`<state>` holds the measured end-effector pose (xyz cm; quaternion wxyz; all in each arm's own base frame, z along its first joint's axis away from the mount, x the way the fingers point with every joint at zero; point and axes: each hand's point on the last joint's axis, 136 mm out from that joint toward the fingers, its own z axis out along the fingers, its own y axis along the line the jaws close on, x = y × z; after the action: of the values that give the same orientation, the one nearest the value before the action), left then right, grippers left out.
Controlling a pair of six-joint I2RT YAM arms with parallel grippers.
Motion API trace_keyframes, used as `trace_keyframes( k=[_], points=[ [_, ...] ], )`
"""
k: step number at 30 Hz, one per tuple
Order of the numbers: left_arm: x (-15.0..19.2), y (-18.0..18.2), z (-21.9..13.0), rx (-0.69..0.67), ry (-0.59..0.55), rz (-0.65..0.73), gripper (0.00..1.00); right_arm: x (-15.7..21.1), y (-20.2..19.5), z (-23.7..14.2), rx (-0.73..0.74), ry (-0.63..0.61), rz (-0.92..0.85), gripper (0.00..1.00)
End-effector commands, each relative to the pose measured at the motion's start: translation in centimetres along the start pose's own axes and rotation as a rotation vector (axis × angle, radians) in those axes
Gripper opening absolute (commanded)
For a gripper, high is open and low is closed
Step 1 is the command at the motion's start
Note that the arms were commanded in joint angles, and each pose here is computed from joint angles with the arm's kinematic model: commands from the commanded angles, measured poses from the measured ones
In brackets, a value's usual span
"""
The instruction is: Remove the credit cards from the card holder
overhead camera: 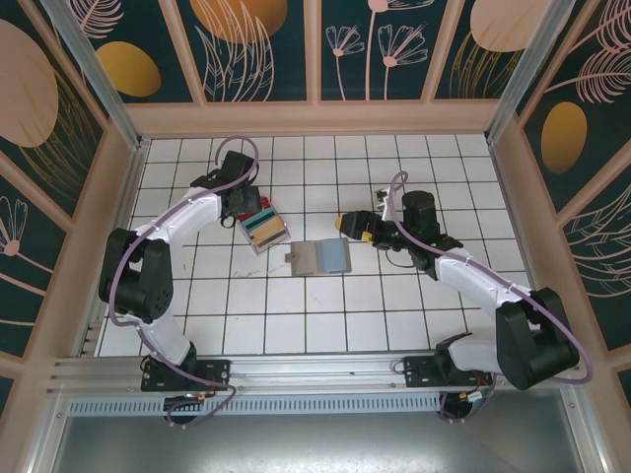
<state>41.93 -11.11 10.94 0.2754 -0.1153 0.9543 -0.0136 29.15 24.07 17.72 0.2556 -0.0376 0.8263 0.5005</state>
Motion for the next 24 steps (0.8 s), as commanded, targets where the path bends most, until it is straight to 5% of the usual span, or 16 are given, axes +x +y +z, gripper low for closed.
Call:
trace_keyframes(
  k=[1,24],
  points=[
    [0.0,-0.2,0.6,0.008,0.024,-0.046,0.69,0.1,-0.4,0.1,-0.009,-0.004,-0.001,0.99],
    [0.4,-2.8,0.7,0.154,0.045,-0.041,0.66,0.2,-0.8,0.5,-0.003,0.007,0.008,0.99]
  ],
)
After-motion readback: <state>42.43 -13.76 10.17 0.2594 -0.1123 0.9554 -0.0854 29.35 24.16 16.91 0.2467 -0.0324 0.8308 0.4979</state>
